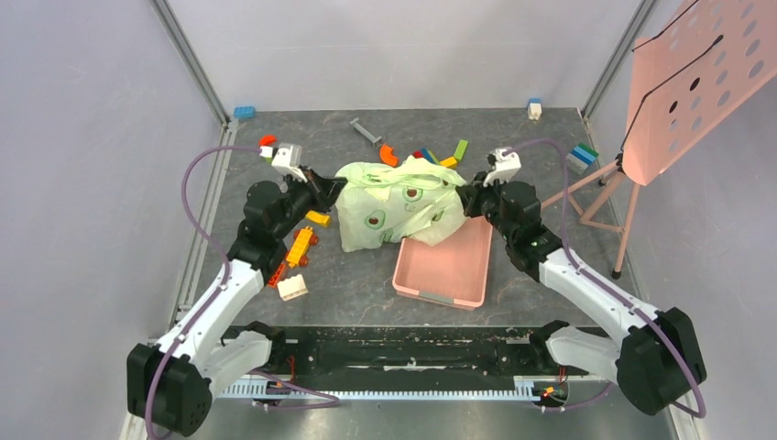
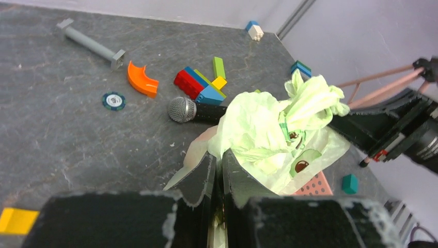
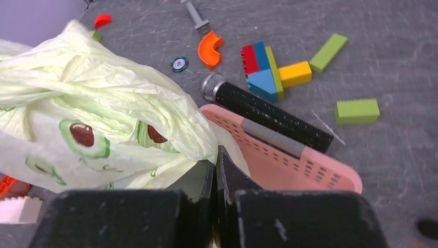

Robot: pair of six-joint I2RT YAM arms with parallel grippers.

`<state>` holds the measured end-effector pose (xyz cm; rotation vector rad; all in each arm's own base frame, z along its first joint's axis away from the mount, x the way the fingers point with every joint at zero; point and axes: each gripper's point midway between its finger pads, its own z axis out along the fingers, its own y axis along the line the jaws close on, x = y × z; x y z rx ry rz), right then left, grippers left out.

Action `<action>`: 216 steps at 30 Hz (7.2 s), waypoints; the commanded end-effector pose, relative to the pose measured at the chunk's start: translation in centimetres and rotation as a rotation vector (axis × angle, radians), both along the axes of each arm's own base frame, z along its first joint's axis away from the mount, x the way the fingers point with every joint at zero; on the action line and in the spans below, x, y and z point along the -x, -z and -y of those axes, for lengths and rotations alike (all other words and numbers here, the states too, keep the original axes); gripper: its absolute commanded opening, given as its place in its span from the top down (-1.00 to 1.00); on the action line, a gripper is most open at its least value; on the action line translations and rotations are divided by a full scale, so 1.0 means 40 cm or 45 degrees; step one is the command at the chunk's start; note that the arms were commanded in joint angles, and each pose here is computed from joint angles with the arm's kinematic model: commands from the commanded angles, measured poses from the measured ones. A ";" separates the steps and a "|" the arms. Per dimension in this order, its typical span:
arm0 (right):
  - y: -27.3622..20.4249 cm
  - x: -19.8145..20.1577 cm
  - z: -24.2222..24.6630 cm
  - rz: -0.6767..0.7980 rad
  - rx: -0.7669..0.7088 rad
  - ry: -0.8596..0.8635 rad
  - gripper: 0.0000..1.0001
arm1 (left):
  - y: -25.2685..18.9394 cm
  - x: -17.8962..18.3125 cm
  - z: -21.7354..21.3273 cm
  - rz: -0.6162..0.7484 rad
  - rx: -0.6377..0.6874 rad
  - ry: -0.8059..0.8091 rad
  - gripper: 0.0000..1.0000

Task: Take the fake fruits out of the plastic bag

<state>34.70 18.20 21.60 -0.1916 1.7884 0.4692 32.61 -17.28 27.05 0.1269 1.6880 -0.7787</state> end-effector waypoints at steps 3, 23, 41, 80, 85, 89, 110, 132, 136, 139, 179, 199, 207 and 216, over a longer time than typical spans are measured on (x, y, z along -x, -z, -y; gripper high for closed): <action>-0.029 0.008 0.059 0.047 -0.386 0.209 1.00 | -0.052 -0.004 -0.080 0.061 0.290 -0.267 0.77; -0.201 0.043 -0.108 0.612 0.424 -0.636 -0.70 | -0.106 0.054 0.025 0.224 0.222 0.123 0.87; -0.162 -0.050 -0.119 0.452 0.546 -0.621 0.64 | -0.102 0.044 0.005 0.200 0.211 0.048 0.85; -0.284 -0.036 -0.139 0.290 -0.222 -0.331 1.00 | -0.199 0.176 -0.028 0.244 -0.385 0.229 -0.99; -0.294 -0.031 -0.156 0.294 -0.175 -0.403 1.00 | -0.187 0.166 -0.030 0.399 -0.656 0.338 -0.99; -0.288 -0.024 -0.168 0.292 -0.151 -0.451 1.00 | -0.201 0.174 -0.003 0.561 -0.656 0.409 -0.99; -0.248 0.012 -0.227 0.269 -0.091 -0.626 1.00 | -0.125 0.062 0.214 1.134 -1.011 0.354 -0.72; -0.251 0.037 -0.251 0.275 -0.047 -0.690 1.00 | -0.073 -0.063 0.276 0.965 -1.083 0.348 0.16; -0.259 0.037 -0.244 0.285 -0.048 -0.669 1.00 | -0.070 -0.053 0.280 0.924 -1.043 0.374 0.56; -0.265 0.033 -0.233 0.292 -0.047 -0.632 1.00 | -0.097 -0.042 0.268 0.901 -0.987 0.340 0.90; -0.210 -0.062 -0.424 0.281 -0.173 -0.921 0.73 | -0.352 -0.001 -0.092 0.727 -0.048 -0.117 0.96; -0.328 0.045 -0.237 0.355 -0.099 -0.615 -0.96 | -0.293 0.072 -0.128 0.672 -0.030 -0.173 0.94; -0.334 -0.005 -0.181 0.290 -0.044 -0.487 -0.96 | -0.280 0.062 -0.124 0.632 -0.031 -0.167 0.94; -0.293 -0.048 -0.067 0.097 -0.200 -0.044 -0.96 | -0.270 0.047 -0.117 0.591 -0.020 -0.156 0.95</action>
